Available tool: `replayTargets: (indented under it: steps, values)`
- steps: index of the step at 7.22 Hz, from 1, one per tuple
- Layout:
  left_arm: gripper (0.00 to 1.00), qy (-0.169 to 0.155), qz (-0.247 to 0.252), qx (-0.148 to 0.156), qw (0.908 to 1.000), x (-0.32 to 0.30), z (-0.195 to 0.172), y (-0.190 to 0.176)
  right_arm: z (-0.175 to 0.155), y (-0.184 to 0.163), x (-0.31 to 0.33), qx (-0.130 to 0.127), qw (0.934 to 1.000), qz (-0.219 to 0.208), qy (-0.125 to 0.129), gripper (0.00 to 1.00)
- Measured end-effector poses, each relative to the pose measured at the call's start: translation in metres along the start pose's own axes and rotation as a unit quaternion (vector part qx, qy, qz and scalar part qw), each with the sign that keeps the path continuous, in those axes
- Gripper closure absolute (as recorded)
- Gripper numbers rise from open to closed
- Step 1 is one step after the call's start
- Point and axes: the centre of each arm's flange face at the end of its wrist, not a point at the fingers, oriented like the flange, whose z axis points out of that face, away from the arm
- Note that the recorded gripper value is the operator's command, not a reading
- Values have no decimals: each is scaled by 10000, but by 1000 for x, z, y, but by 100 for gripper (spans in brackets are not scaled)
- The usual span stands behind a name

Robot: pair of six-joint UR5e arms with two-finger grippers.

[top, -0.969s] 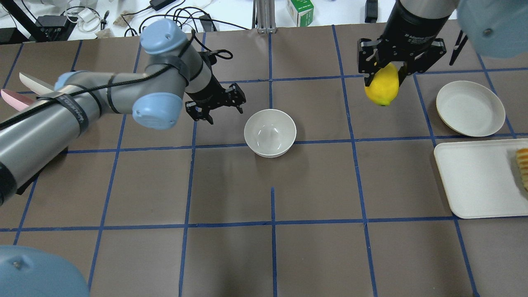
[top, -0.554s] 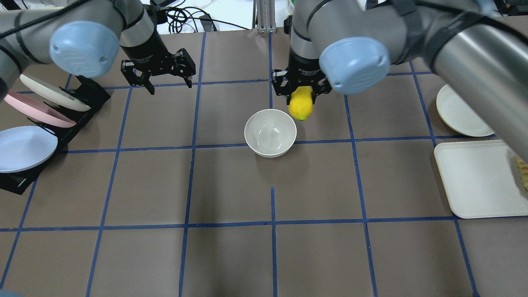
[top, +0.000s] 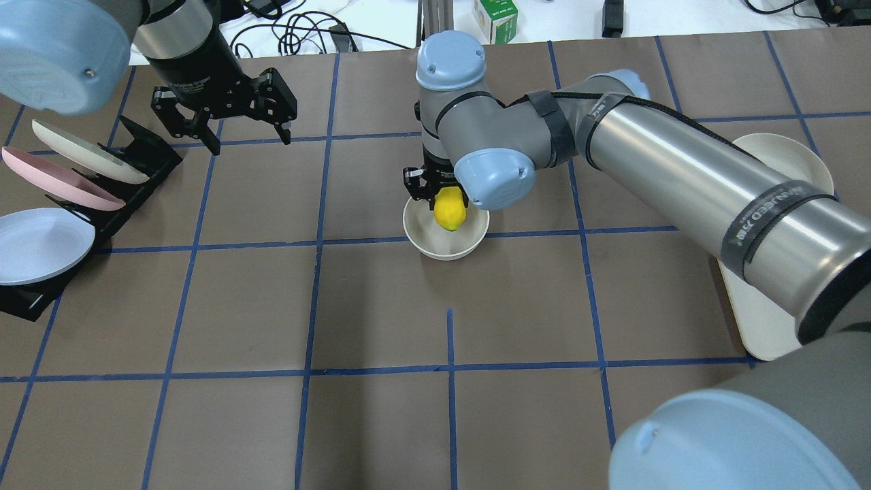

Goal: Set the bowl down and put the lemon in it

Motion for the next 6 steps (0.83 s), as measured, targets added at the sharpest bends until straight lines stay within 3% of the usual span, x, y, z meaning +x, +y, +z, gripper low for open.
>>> replayTargets:
  steps: [2,4,6]
  values:
    - [0,-63,49,-3,10000,-5,-4,4,34,9,3,-18,10000,-21,0,0]
    - [0,-124,62,-12,9999,-8,-4,4,38,14,4,74,10000,-28,5,0]
    - [0,-141,68,-31,9999,-8,-4,6,-9,21,5,299,9995,-39,-50,0]
